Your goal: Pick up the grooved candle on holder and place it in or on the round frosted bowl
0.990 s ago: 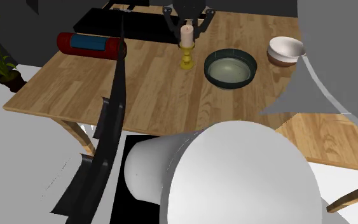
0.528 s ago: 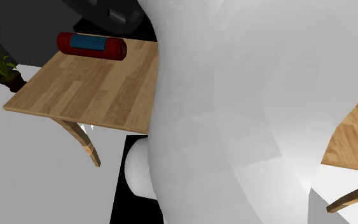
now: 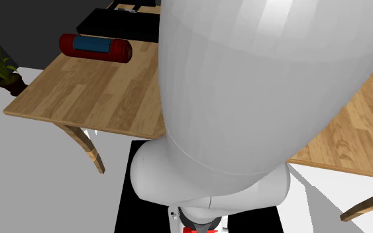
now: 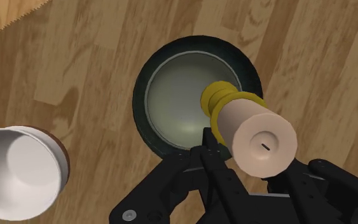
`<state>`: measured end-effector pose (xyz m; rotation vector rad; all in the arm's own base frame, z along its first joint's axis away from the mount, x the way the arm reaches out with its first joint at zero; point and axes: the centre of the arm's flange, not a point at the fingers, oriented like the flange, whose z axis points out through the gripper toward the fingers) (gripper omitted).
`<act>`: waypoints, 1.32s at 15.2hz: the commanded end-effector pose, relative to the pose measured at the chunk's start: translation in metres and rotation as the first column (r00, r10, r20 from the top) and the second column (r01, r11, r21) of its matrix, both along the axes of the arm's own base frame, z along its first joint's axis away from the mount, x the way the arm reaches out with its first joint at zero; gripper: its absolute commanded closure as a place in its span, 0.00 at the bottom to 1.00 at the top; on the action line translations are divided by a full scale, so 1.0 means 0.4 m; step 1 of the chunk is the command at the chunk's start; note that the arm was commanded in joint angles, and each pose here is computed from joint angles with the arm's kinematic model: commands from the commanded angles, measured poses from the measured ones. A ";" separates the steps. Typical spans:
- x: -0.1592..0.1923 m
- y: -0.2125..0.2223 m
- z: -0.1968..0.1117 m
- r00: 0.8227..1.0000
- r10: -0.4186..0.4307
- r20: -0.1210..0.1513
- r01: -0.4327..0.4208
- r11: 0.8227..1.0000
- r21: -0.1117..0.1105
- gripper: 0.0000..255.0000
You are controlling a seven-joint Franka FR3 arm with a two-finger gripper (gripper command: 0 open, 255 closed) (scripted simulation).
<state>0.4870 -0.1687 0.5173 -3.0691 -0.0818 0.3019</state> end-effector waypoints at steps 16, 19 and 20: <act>0.014 -0.025 -0.199 1.000 0.001 0.001 -0.001 1.000 0.000 1.00; 0.014 -0.025 -0.199 1.000 0.001 0.001 -0.001 1.000 0.000 1.00; 0.014 -0.025 -0.199 1.000 0.001 0.001 -0.001 1.000 0.000 1.00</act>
